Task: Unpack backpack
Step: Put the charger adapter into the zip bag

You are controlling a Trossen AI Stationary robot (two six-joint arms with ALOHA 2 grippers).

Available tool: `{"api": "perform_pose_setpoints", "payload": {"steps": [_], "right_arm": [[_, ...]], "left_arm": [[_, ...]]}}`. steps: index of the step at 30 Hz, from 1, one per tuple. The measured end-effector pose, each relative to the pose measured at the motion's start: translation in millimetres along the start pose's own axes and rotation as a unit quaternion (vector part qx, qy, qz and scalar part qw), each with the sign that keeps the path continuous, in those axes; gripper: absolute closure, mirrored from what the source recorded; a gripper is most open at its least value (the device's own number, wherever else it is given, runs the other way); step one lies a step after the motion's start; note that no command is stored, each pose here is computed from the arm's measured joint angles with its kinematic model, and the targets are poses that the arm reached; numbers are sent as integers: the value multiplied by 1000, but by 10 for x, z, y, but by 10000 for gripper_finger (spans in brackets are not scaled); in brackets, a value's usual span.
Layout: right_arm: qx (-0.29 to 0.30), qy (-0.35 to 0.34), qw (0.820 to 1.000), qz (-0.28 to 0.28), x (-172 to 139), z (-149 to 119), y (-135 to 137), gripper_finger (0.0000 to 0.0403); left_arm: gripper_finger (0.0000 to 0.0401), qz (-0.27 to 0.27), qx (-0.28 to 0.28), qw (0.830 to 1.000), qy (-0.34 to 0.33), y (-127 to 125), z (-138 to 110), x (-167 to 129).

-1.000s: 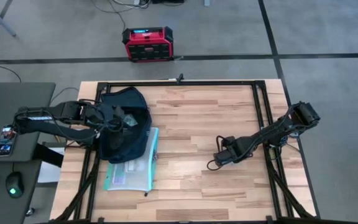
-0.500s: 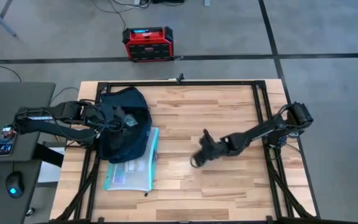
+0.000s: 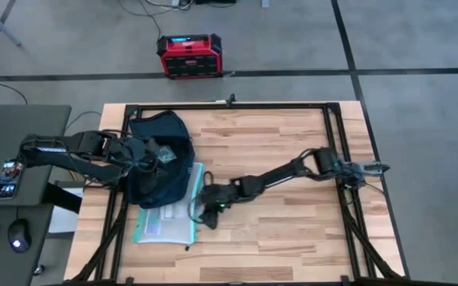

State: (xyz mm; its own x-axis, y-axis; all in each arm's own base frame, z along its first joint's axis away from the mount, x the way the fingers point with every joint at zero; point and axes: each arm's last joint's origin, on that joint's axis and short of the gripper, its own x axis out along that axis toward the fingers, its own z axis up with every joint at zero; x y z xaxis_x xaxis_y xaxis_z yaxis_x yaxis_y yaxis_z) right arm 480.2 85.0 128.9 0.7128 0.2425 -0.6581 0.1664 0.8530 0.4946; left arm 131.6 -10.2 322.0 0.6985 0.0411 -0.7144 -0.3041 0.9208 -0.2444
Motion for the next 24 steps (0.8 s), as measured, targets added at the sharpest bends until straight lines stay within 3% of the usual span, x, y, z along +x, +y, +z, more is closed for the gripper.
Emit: {"api": "perform_pose_setpoints", "payload": {"steps": [8, 14, 16, 21, 24], "right_arm": [[-43, -19, 999, 28, 288, 353, 136, 253], [21, -39, 998, 46, 449, 403, 101, 253], [39, -53, 996, 58, 453, 428, 121, 227], [40, -46, 997, 56, 455, 406, 139, 108], [36, -30, 997, 53, 429, 396, 146, 68]], "left_arm": [[276, 6, 1, 1000, -2, 4, 0, 0], [276, 3, -4, 1000, 3, 4, -7, 0], [276, 3, -5, 1000, 3, 3, -6, 0], [276, 3, -15, 1000, 3, 4, -7, 0], [276, 3, -38, 999, 3, 4, -7, 0]]}}
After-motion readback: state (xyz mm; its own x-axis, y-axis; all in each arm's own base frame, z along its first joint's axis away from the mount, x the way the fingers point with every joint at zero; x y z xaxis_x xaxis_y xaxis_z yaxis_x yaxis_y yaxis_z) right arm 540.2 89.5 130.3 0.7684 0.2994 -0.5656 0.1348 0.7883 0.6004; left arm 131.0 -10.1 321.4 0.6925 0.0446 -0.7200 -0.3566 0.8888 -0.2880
